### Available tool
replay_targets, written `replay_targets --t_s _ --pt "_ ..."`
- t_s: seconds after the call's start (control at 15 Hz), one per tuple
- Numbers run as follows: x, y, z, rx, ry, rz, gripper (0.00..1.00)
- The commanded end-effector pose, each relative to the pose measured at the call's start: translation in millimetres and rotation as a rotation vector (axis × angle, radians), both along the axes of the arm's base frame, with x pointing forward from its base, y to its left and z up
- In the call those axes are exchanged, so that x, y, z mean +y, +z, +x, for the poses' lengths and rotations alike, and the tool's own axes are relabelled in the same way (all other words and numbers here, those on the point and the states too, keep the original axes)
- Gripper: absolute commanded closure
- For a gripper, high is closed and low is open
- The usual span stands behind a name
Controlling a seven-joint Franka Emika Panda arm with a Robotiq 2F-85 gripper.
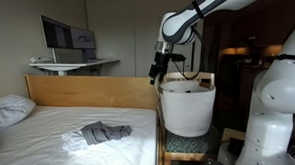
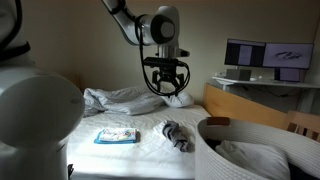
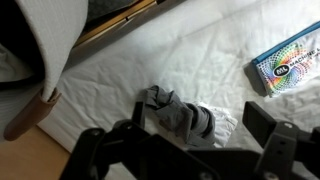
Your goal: Put the gray and white clothes in the basket respectively
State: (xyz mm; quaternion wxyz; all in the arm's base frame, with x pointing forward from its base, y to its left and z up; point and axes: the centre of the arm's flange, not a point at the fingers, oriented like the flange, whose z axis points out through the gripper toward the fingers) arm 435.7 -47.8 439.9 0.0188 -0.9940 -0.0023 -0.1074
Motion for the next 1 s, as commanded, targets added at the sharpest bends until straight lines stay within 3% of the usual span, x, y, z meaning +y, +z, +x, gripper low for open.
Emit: replay_targets --t_s 0.0,0.07,0.93 --pt "16 9 34 0.010 -0.067 -0.024 0.00" --pt "8 5 15 -0.004 -0.034 -0.004 0.00" --pt "9 5 20 -0.002 -0.039 -0.004 0.00"
